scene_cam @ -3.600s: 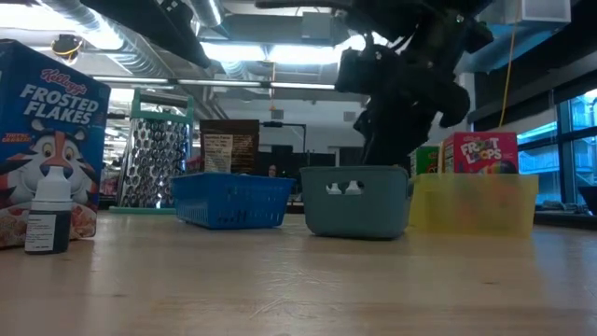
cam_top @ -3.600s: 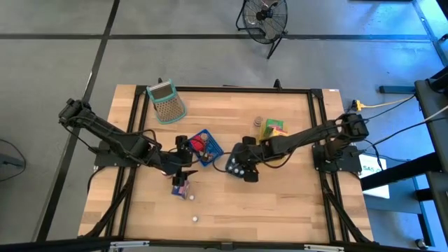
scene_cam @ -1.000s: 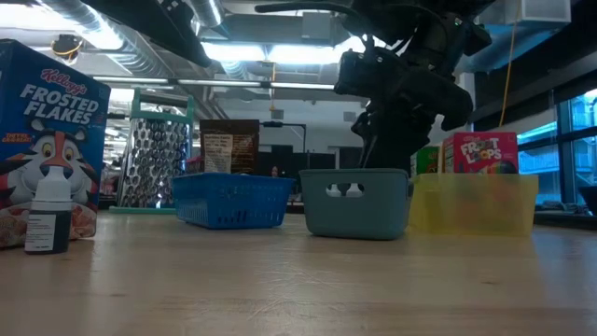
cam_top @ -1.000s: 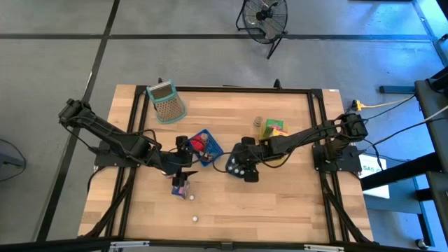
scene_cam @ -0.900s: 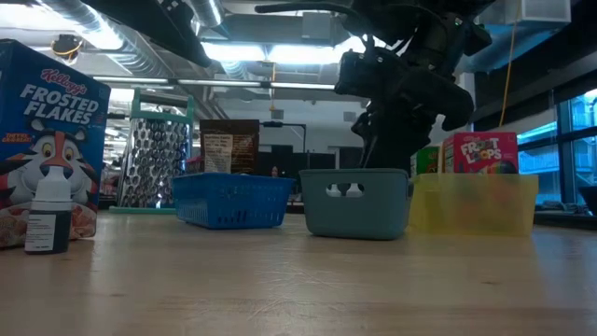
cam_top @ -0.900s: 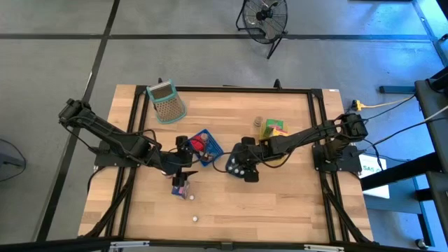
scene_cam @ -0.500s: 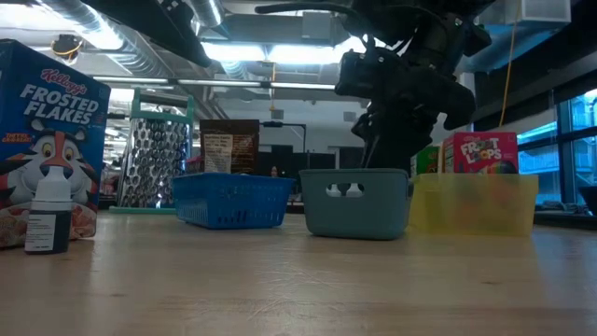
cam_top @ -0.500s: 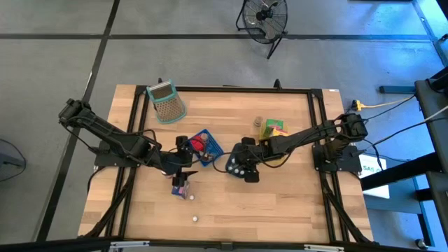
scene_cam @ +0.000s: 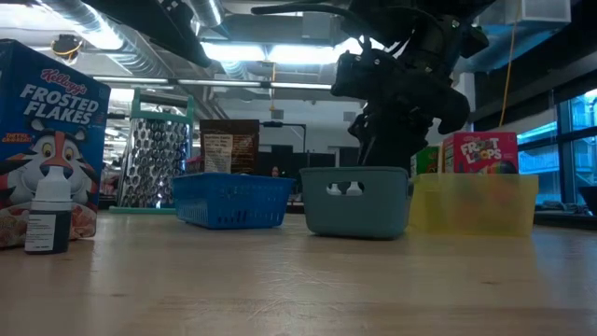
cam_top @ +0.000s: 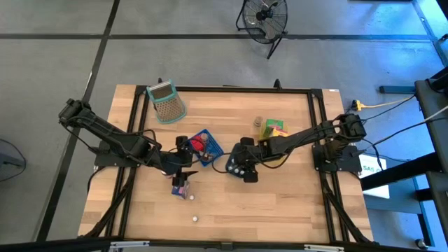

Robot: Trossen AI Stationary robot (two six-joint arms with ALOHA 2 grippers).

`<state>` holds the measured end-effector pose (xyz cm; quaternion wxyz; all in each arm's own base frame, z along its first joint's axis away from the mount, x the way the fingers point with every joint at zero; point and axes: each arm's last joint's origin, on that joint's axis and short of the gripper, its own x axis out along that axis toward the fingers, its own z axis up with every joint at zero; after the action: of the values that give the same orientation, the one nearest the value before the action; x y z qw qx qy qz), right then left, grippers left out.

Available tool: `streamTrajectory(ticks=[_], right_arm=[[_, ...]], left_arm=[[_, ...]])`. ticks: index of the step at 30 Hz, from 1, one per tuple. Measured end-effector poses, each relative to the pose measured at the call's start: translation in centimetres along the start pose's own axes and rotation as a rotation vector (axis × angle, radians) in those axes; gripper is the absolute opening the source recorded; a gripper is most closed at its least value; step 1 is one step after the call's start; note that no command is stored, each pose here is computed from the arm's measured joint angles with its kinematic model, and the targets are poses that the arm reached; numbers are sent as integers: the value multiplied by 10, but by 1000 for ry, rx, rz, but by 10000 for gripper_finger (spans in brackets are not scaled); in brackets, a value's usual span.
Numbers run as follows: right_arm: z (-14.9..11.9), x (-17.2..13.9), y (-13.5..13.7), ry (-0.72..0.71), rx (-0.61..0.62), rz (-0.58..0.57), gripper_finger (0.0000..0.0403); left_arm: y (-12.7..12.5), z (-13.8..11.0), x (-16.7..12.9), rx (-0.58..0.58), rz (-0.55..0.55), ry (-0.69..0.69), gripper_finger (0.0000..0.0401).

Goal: Pick & Place Kitchen Items
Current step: Put the purple food coloring bottle into the green bin, then adjust the yellow food coloring bottle in the green bin

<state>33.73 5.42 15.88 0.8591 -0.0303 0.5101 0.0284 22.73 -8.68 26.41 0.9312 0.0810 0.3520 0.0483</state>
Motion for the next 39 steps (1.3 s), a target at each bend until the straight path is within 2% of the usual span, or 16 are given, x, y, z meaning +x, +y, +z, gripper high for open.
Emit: streamTrajectory(ticks=[22, 30, 39], right_arm=[[-6, 6, 0, 37, 14, 4, 100], [9, -2, 0, -16, 13, -7, 100], [32, -24, 0, 4, 8, -38, 100]], left_arm=[[0, 0, 0, -8, -2, 0, 329], [0, 0, 0, -8, -2, 0, 329], [0, 0, 0, -16, -2, 1, 329]])
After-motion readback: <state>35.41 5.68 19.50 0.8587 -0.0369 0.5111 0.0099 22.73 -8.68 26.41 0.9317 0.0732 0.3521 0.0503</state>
